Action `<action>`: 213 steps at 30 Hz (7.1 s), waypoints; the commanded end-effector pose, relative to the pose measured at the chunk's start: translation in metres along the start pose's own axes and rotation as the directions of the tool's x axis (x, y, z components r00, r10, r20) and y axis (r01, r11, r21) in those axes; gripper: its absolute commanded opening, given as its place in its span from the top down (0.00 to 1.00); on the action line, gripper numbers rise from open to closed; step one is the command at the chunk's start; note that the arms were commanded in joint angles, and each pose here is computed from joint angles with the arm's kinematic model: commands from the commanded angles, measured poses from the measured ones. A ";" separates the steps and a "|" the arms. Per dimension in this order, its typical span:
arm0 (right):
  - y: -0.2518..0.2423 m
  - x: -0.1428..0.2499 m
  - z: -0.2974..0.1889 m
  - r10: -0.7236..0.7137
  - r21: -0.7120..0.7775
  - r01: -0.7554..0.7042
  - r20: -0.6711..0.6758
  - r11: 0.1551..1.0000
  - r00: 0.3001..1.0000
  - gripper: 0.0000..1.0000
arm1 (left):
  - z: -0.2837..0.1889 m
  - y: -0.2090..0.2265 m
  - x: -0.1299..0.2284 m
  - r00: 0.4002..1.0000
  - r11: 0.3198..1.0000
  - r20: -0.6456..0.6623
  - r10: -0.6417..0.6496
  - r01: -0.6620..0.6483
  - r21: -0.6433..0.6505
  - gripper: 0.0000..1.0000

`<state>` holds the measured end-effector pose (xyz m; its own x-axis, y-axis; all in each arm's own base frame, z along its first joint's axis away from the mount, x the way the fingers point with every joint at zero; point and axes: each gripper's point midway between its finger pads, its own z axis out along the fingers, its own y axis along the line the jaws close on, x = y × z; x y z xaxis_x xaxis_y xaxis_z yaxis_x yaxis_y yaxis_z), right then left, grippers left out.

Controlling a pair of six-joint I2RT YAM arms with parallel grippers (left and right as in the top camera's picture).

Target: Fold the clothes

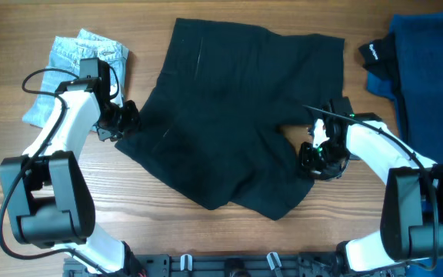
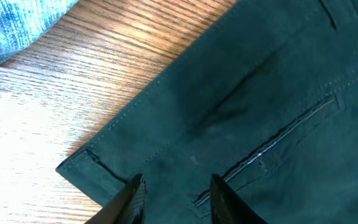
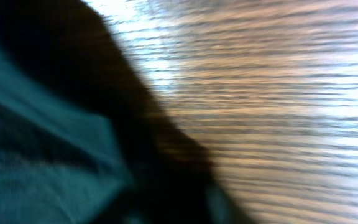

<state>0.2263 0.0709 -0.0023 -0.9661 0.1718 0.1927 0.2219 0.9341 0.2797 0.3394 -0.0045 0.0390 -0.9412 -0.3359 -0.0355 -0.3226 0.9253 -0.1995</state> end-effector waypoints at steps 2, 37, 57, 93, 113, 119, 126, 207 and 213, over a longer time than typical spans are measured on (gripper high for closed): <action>0.006 -0.005 -0.030 -0.014 0.027 0.014 0.007 1.000 1.000 0.96 | -0.005 -0.003 -0.004 1.000 1.000 0.018 0.016 -0.017 0.014 0.66; 0.000 -0.047 -0.118 0.038 0.047 -0.045 0.145 0.998 0.989 0.14 | 0.027 -0.068 0.065 0.922 0.926 -0.127 0.367 -0.349 0.145 0.44; -0.005 0.007 0.001 0.176 -0.169 -0.175 -0.011 0.970 0.984 0.21 | 0.047 -0.003 0.033 0.997 0.958 0.039 0.071 -0.058 -0.281 0.96; -0.007 0.004 -0.094 0.096 0.024 -0.097 0.034 0.995 0.995 0.08 | 0.042 0.026 0.022 0.999 0.957 0.053 -0.013 0.028 -0.288 0.96; -0.015 0.087 -0.011 0.348 -0.056 -0.373 -0.255 0.926 0.902 0.18 | 0.047 -0.005 0.050 0.994 0.994 -0.100 0.037 -0.047 -0.097 0.44; -0.027 0.085 0.021 0.442 -0.058 -0.460 -0.193 0.886 0.876 0.18 | 0.048 -0.006 0.047 0.995 0.995 -0.087 0.043 -0.051 -0.091 0.37; -0.038 0.051 0.015 0.451 -0.046 -0.452 -0.032 0.891 0.892 0.55 | 0.048 -0.006 0.047 0.995 0.995 -0.087 0.043 -0.051 -0.091 0.33; -0.021 0.033 -0.099 0.415 -0.245 -0.358 0.244 0.901 0.877 0.96 | 0.043 -0.003 0.108 0.931 0.944 -0.161 -0.329 0.327 -0.036 0.52; -0.020 0.031 -0.100 0.413 -0.251 -0.353 0.250 0.901 0.876 0.96 | 0.048 -0.011 0.081 0.952 0.952 -0.056 -0.301 0.303 0.036 0.68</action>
<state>0.1997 0.0254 0.0854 -0.7779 0.6239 0.0743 0.5977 0.6983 0.3938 0.2722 -0.0544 -0.0013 -0.8182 -0.5677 0.0911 -0.5709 0.7834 -0.2458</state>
